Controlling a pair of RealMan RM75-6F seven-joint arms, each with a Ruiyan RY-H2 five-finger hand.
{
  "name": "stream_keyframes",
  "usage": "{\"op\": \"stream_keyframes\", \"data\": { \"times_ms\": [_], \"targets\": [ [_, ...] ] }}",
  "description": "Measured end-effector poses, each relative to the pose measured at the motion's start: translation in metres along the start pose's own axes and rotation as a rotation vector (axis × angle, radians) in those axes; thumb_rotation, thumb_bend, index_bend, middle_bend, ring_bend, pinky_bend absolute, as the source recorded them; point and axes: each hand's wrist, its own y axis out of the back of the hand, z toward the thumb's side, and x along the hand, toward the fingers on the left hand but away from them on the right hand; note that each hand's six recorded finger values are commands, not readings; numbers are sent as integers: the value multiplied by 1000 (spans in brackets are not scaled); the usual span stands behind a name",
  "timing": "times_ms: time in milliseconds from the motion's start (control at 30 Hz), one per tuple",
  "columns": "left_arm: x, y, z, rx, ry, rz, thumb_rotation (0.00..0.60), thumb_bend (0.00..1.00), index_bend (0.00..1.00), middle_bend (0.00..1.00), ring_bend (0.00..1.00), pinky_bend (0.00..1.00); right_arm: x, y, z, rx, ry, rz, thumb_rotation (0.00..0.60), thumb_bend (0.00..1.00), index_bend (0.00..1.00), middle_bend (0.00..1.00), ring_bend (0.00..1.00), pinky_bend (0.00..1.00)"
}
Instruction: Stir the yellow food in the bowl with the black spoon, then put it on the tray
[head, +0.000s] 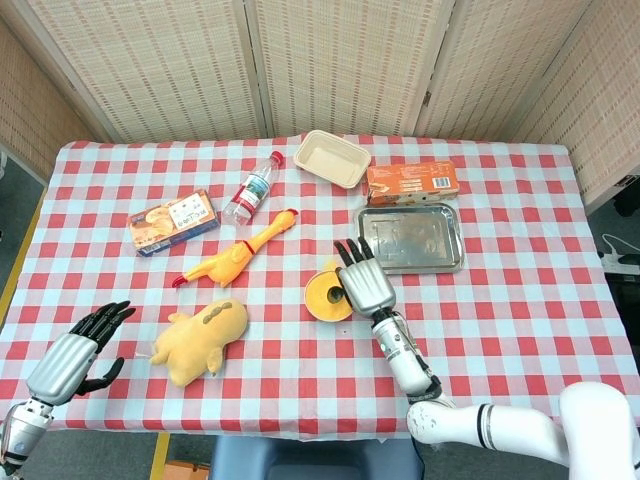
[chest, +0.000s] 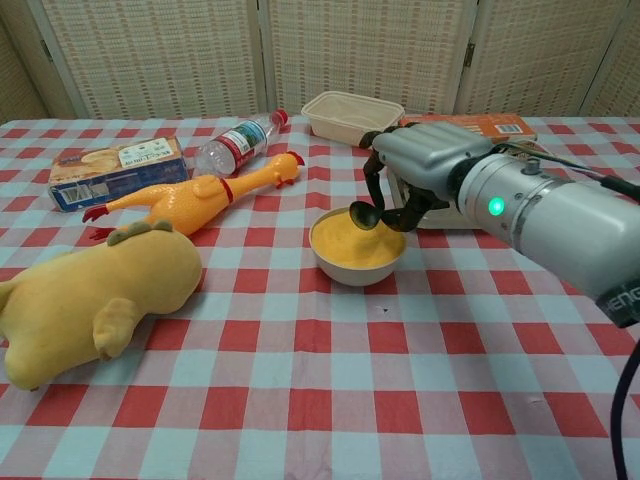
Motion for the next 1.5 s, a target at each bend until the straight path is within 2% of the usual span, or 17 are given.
{"op": "stream_keyframes", "data": {
  "times_ms": [200,333,433,700,1000,1500],
  "targets": [
    [0,1,-3,-9,-1,-2,600,481,0,0,0,157,-10,-6,16,39,-29,15,600,326,478,56,0,29],
    [-1,2,-4,-11,2,-1,600,481,0,0,0,156,-8,-6,17,56,-29,25,600,325,364,55,0,29],
    [-1,1,-4,-8,2,-2,600,481,0,0,0,156,-5,-4,14,58,-30,33,600,325,332,55,0,29],
    [0,-1,-2,2,5,-5,600,480,0,0,0,156,-2,3,-15,13,-71,46,600,325,412,56,0,28],
    [6,-8,-1,27,-2,-30,600,482,0,0,0,157,-9,-9,-49,-40,-117,167,600,325,431,56,0,29],
    [11,-9,-5,26,11,-32,600,478,0,0,0,157,-19,-11,-53,-36,-108,182,600,325,504,56,0,29]
  ]
}}
